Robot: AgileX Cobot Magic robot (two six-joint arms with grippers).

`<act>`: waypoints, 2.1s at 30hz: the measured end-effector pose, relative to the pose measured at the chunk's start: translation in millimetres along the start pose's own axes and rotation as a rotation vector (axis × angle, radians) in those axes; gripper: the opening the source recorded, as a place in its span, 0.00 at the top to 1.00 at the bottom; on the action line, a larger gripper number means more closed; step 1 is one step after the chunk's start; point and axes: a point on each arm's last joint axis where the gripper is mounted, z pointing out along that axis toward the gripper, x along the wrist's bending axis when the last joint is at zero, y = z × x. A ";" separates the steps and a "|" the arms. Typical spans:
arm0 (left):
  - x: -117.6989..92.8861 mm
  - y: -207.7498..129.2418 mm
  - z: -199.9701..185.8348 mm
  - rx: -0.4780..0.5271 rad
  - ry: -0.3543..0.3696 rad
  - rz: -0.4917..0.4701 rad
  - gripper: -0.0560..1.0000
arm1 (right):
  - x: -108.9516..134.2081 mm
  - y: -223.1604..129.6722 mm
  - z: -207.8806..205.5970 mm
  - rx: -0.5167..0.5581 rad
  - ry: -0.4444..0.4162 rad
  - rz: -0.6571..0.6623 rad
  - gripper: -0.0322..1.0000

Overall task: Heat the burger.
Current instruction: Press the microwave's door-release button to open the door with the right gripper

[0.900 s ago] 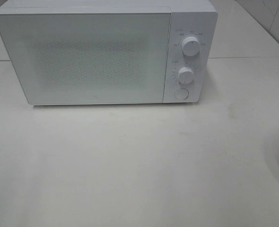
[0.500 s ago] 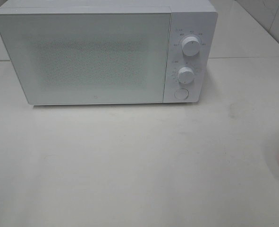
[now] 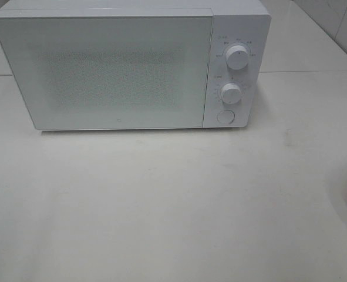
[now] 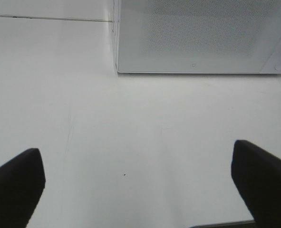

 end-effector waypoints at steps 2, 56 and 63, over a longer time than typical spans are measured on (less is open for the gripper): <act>0.0 0.0 0.0 0.000 0.000 0.000 0.01 | 1.1 4.9 5.7 0.009 0.000 -0.002 0.24; 0.0 0.0 0.0 0.000 0.000 0.000 0.01 | 28.1 65.7 203.3 -0.052 0.077 -0.033 0.24; 0.0 0.0 0.0 0.000 0.000 0.000 0.01 | 30.7 66.6 223.0 -0.119 0.096 -0.030 0.24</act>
